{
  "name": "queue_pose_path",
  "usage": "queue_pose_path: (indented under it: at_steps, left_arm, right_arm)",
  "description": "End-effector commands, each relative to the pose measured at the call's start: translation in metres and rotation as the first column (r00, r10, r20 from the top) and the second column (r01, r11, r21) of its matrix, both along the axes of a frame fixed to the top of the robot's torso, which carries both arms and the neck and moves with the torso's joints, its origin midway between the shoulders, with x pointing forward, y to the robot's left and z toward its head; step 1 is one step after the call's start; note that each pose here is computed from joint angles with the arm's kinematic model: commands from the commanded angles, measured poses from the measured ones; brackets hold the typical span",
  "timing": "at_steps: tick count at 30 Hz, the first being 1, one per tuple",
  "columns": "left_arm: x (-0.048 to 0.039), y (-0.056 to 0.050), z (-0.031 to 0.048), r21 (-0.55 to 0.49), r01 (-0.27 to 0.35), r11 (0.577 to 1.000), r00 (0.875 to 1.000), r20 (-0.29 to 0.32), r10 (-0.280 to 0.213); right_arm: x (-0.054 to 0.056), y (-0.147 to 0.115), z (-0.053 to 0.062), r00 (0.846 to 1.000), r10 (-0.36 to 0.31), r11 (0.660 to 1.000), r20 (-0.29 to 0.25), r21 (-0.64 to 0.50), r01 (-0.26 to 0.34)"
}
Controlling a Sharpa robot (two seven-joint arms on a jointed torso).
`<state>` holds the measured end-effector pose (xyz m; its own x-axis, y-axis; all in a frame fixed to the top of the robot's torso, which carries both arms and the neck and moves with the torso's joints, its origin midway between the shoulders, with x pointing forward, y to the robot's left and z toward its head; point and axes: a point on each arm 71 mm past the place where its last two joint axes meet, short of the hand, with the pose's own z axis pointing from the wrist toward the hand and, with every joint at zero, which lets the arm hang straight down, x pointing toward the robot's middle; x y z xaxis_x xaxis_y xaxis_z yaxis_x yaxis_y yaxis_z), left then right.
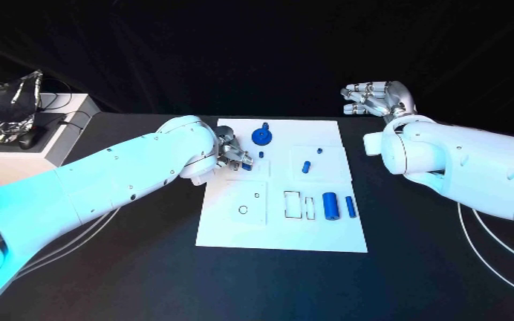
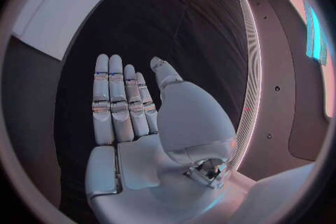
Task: Assemble the parts on the task board
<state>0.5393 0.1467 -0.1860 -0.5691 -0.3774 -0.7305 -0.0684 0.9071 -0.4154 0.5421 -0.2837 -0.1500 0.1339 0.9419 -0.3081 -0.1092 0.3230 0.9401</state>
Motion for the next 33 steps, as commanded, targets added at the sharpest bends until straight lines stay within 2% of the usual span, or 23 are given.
queue_pose_path:
  at_steps: [1,13,33]
  left_arm:
    - [-0.0006,-0.0006,-0.0011,0.019,0.008,1.000,1.000,-0.009,-0.008]
    - [-0.0016,-0.0065,-0.0041,0.008,0.024,1.000,0.999,-0.027,-0.024]
    - [-0.0025,-0.0077,-0.0064,0.016,0.038,0.999,0.998,-0.041,-0.037]
  right_arm:
    - [0.0000,0.0023,0.0012,1.000,0.026,1.000,0.011,0.001,-0.026]
    - [0.0004,0.0030,0.0005,0.999,0.033,0.999,0.004,0.004,-0.033]
    - [0.0006,0.0026,-0.0004,0.999,0.036,0.999,-0.005,0.006,-0.036]
